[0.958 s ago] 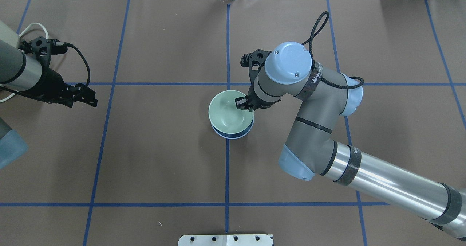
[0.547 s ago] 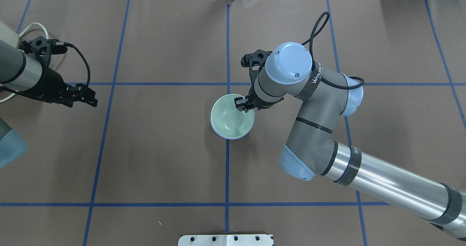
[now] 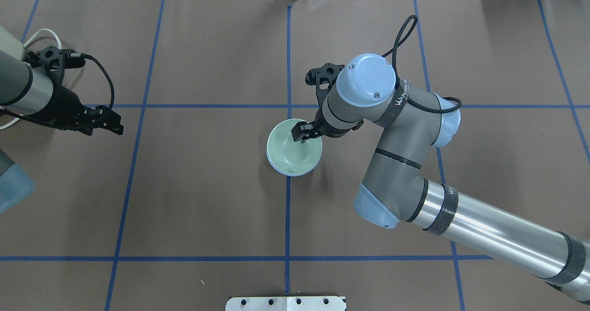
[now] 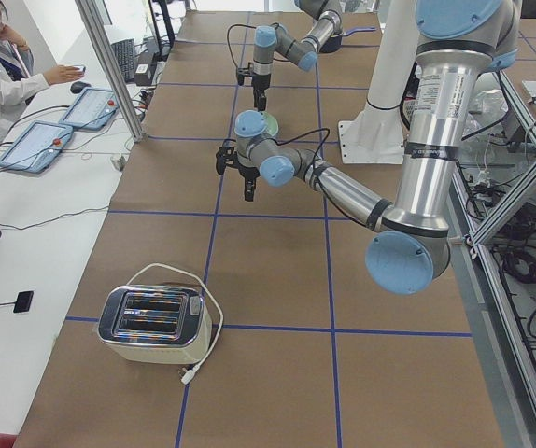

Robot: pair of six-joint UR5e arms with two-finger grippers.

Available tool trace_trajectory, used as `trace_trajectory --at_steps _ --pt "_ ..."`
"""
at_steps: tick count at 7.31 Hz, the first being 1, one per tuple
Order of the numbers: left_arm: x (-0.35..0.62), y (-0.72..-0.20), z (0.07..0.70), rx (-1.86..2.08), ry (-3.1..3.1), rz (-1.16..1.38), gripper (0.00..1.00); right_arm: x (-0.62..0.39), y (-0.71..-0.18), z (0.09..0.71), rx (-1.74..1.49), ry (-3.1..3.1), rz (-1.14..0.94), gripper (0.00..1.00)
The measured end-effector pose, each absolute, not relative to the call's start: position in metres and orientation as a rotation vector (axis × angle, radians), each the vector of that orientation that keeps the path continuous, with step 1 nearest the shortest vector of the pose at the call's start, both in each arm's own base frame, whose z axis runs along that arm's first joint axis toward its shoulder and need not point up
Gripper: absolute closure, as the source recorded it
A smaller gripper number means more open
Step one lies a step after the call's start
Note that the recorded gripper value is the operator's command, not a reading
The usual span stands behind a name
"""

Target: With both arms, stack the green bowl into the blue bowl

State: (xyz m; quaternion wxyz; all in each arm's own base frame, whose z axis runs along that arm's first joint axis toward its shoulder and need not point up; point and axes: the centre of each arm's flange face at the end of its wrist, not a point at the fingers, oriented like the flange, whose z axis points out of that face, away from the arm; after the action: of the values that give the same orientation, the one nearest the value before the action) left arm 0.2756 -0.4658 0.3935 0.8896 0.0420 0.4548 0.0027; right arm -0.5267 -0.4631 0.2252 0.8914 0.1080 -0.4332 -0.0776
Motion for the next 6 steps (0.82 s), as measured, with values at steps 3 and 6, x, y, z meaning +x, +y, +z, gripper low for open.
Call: trace_trajectory --at_steps 3,6 --pt "0.275 -0.465 0.394 0.087 0.944 0.006 0.21 -0.526 -0.463 0.225 0.225 -0.900 -0.162 0.00" --pt "0.275 -0.465 0.397 0.083 0.942 0.005 0.18 -0.505 -0.465 0.203 0.252 -0.945 -0.147 0.00"
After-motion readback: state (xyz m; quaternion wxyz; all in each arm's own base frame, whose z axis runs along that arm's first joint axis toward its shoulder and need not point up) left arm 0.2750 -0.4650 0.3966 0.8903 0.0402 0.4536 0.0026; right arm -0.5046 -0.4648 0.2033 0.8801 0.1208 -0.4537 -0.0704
